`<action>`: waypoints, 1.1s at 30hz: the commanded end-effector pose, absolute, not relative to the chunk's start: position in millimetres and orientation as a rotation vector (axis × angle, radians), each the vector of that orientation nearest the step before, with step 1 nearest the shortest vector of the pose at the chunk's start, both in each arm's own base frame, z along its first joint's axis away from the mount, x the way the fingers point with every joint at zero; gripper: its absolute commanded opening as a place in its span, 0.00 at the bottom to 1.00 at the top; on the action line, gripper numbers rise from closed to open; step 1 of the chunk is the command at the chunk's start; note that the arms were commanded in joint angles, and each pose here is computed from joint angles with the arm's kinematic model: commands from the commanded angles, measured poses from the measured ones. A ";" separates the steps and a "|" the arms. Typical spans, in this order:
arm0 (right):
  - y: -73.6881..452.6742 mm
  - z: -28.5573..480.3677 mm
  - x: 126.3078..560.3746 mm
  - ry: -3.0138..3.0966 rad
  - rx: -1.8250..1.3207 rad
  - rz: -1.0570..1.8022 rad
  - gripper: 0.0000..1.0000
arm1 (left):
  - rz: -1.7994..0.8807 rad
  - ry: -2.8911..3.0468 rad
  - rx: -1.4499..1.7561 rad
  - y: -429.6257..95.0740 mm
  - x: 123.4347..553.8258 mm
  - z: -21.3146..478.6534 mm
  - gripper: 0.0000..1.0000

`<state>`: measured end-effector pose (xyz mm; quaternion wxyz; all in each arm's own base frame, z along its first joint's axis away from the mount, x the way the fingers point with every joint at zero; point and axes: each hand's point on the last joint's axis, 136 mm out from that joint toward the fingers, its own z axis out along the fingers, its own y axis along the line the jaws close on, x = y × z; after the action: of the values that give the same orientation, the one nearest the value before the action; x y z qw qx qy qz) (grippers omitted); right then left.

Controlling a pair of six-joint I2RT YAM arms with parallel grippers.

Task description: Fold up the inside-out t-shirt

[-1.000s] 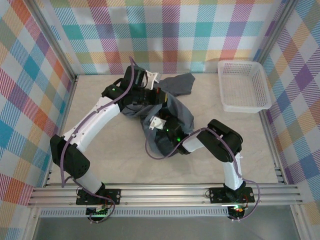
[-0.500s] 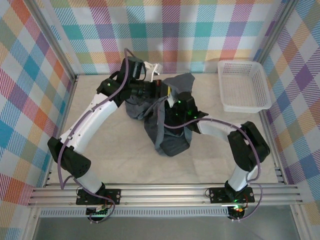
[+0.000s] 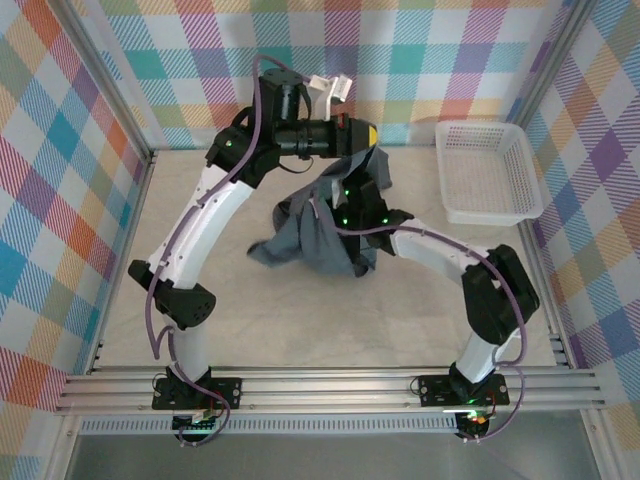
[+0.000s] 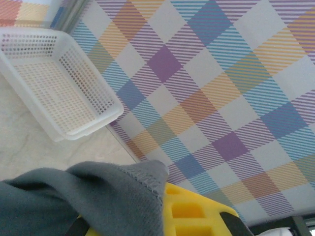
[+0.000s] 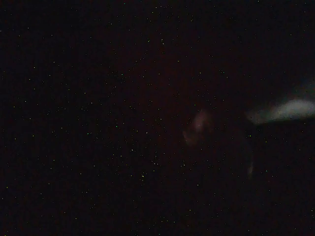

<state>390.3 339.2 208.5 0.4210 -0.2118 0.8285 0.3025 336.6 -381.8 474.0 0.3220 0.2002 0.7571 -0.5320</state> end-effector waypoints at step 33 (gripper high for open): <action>360.4 211.7 418.6 2.280 -0.395 1.165 0.00 | -1.323 1.413 0.880 -373.8 204.8 611.9 0.00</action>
<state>411.6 371.1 140.4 0.2329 -0.1605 0.8731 0.3972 232.7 -395.2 581.1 0.4307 0.3287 0.6273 -0.5594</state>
